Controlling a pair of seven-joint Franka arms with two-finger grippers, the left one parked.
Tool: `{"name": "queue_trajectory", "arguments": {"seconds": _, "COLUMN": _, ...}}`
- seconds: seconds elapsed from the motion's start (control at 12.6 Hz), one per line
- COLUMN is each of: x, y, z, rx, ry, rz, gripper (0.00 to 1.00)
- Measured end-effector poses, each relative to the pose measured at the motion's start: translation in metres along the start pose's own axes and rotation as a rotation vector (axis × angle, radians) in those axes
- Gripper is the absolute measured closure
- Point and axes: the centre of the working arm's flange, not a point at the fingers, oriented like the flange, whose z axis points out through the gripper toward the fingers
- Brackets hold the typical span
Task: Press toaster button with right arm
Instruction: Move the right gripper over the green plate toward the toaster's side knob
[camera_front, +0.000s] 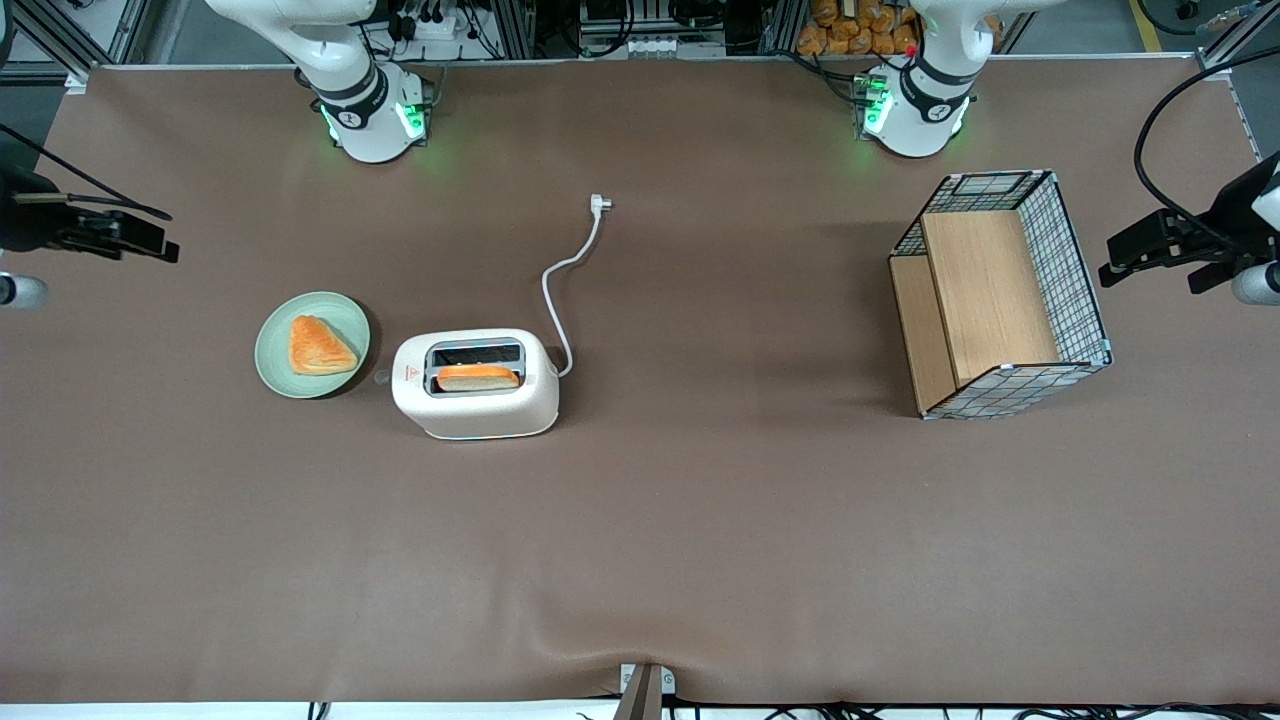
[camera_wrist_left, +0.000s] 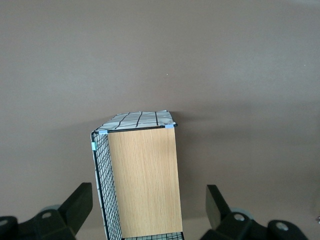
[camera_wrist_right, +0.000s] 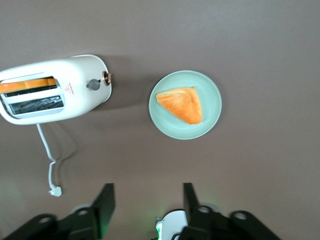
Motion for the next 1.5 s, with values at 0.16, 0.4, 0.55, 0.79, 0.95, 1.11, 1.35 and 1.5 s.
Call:
{"name": "queue_trajectory", "arguments": {"seconds": 0.16, "x": 0.004, "y": -0.002, "z": 0.019, "rx": 0.034, "ry": -0.029, "rz": 0.0, "gripper": 0.69}}
{"name": "queue_trajectory", "arguments": {"seconds": 0.4, "x": 0.011, "y": -0.01, "z": 0.054, "rx": 0.086, "ry": -0.067, "rz": -0.002, "gripper": 0.99}}
{"name": "queue_trajectory", "arguments": {"seconds": 0.55, "x": 0.014, "y": -0.015, "z": 0.083, "rx": 0.124, "ry": -0.104, "rz": 0.001, "gripper": 0.99}}
{"name": "queue_trajectory", "arguments": {"seconds": 0.79, "x": 0.017, "y": -0.03, "z": 0.119, "rx": 0.179, "ry": -0.135, "rz": -0.002, "gripper": 0.99}}
{"name": "queue_trajectory", "arguments": {"seconds": 0.95, "x": 0.018, "y": -0.034, "z": 0.15, "rx": 0.243, "ry": -0.147, "rz": 0.019, "gripper": 0.99}}
{"name": "queue_trajectory", "arguments": {"seconds": 1.11, "x": 0.021, "y": -0.031, "z": 0.176, "rx": 0.275, "ry": -0.131, "rz": 0.014, "gripper": 0.99}}
{"name": "queue_trajectory", "arguments": {"seconds": 1.35, "x": 0.03, "y": -0.029, "z": 0.205, "rx": 0.369, "ry": -0.099, "rz": -0.007, "gripper": 0.99}}
{"name": "queue_trajectory", "arguments": {"seconds": 1.5, "x": 0.042, "y": -0.025, "z": 0.218, "rx": 0.382, "ry": -0.062, "rz": 0.001, "gripper": 0.99}}
